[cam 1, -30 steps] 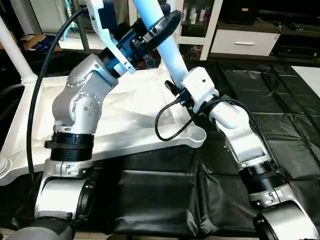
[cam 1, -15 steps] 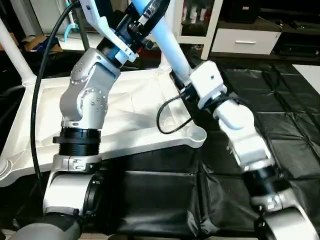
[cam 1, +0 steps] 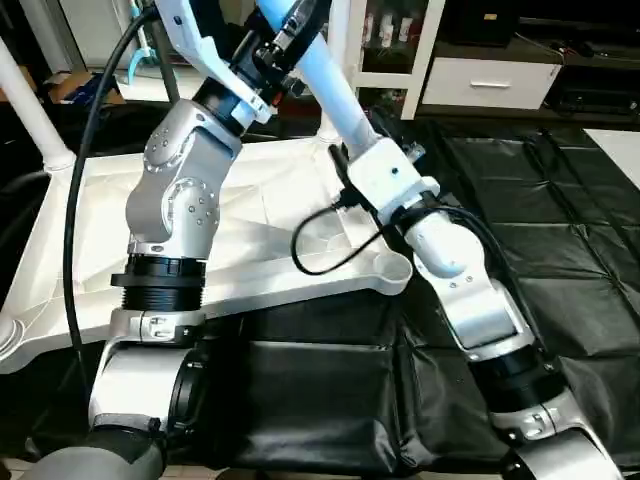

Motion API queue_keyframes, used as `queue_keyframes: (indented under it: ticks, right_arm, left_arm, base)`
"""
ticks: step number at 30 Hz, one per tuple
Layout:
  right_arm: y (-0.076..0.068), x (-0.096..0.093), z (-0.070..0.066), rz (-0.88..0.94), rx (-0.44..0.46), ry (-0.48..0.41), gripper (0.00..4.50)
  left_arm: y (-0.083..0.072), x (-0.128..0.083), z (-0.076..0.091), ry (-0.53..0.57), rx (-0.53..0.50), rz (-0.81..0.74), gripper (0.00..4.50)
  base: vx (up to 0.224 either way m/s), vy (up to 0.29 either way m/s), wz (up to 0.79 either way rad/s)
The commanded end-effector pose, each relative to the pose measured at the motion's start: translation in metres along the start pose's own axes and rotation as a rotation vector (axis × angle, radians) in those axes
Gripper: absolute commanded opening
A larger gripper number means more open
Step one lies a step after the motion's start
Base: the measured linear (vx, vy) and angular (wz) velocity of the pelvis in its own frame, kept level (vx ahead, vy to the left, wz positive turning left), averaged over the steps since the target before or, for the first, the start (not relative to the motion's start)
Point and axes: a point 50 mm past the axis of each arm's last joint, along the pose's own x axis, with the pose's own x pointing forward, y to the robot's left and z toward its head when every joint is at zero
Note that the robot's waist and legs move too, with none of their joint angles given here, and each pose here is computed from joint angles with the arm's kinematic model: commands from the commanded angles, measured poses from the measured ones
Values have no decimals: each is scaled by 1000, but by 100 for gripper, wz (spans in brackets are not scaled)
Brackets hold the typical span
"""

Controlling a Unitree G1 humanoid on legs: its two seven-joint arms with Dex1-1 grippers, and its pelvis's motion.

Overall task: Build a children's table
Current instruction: Insert table leg to table base

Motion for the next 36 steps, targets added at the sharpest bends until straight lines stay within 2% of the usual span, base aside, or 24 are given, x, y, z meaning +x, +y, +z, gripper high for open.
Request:
queue_keyframes:
  ticks: [1,3,7,8,9,10,13,18,28,33,35,36]
  right_arm:
    - [-8,3,-2,-35,-6,18,322]
    - [-8,4,-5,-27,19,39,322]
    - [-6,4,-3,-18,0,24,322]
    - [-3,3,6,-18,-5,-22,322]
    - [-2,3,10,-19,-2,-49,322]
    - [-2,3,10,-19,-2,-49,322]
    - [5,-1,15,11,12,-81,322]
    - [7,-6,5,13,1,-24,322]
    - [4,-5,6,9,-18,-29,322]
    - [-6,-2,4,-6,-41,-30,322]
    - [-17,3,0,-16,-46,-15,322]
    - [-17,3,0,-16,-46,-15,322]
  left_arm:
    - [-1,5,10,-21,29,-23,170]
    - [1,6,10,-18,33,-8,170]
    - [10,8,10,6,-19,96,170]
    - [24,9,11,-5,-142,267,170]
    - [29,8,13,-23,-196,315,170]
    - [29,8,13,-23,-196,315,170]
    - [38,6,19,-91,-279,358,170]
    - [41,3,20,-102,-289,361,170]
    - [41,3,20,-97,-317,383,170]
    - [39,4,19,-92,-312,371,170]
    - [38,5,19,-89,-309,368,170]
    - [38,5,19,-89,-309,368,170]
  base:
    - [0,0,0]
    - [0,0,0]
    - [0,0,0]
    - [0,0,0]
    - [0,0,0]
    - [0,0,0]
    - [0,0,0]
    - [0,0,0]
    - [0,0,0]
    - [0,0,0]
    - [0,0,0]
    - [0,0,0]
